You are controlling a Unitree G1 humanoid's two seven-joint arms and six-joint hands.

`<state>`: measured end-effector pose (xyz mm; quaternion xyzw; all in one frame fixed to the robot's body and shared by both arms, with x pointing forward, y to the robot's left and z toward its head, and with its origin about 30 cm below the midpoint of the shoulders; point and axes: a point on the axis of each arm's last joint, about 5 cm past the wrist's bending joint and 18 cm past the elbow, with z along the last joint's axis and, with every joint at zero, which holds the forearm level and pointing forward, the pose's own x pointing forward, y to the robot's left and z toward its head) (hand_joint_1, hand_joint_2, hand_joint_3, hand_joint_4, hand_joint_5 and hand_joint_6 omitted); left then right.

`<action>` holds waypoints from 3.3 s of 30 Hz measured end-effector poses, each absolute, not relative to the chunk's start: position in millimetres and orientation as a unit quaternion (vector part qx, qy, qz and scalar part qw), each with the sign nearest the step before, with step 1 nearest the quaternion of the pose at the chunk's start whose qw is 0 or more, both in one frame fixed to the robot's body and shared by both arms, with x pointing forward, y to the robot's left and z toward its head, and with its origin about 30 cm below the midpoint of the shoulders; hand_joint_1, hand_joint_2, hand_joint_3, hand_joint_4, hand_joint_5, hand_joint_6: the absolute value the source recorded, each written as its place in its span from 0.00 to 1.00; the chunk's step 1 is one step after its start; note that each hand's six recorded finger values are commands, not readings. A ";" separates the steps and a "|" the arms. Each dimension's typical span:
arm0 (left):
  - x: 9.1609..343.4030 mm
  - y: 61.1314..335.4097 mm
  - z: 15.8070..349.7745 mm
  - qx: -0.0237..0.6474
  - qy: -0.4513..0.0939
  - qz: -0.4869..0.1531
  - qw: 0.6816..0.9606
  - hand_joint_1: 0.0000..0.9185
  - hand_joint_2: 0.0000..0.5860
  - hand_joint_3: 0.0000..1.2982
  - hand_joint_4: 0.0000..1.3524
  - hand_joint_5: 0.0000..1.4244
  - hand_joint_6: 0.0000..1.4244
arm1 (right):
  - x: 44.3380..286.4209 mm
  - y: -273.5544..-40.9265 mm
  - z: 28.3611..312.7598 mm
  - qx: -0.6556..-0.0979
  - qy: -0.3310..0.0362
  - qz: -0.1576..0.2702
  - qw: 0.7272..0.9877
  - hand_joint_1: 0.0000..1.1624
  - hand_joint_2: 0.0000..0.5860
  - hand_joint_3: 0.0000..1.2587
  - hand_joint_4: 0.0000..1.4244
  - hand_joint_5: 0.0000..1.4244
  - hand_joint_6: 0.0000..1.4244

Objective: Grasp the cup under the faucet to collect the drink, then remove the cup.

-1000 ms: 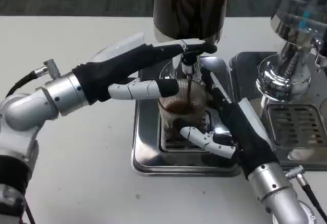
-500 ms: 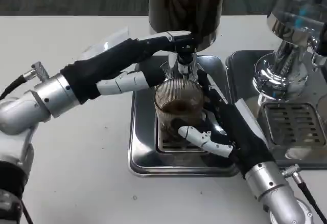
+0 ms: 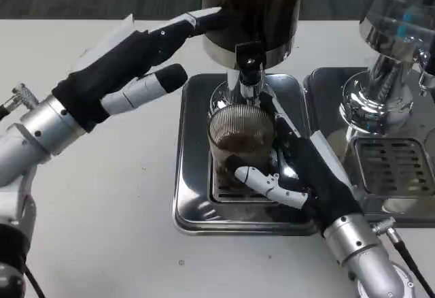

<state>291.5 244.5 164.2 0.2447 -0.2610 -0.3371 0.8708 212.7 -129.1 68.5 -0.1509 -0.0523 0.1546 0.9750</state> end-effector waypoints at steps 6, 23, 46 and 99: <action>283.8 254.7 156.1 0.230 -0.250 -0.314 0.887 0.00 0.12 0.14 0.08 0.06 0.04 | 214.8 -128.1 70.0 -0.152 -0.056 0.157 0.974 0.55 0.38 0.00 0.00 0.00 0.06; 258.6 280.0 131.5 0.213 -0.197 -0.263 0.920 0.00 0.12 0.16 0.10 0.07 0.05 | 219.0 -126.1 69.3 -0.159 -0.052 0.163 0.972 0.55 0.38 0.00 0.00 0.00 0.05; 234.8 290.5 102.1 0.199 -0.117 -0.247 0.941 0.00 0.14 0.20 0.13 0.08 0.05 | 220.8 -123.1 65.6 -0.184 -0.040 0.146 0.971 0.56 0.37 0.00 0.00 0.05 0.09; 219.2 301.9 85.3 0.185 -0.045 -0.237 0.953 0.00 0.21 0.21 0.20 0.13 0.12 | 209.5 -95.0 41.4 -0.177 -0.091 0.037 0.979 0.57 0.36 0.35 0.35 0.43 0.57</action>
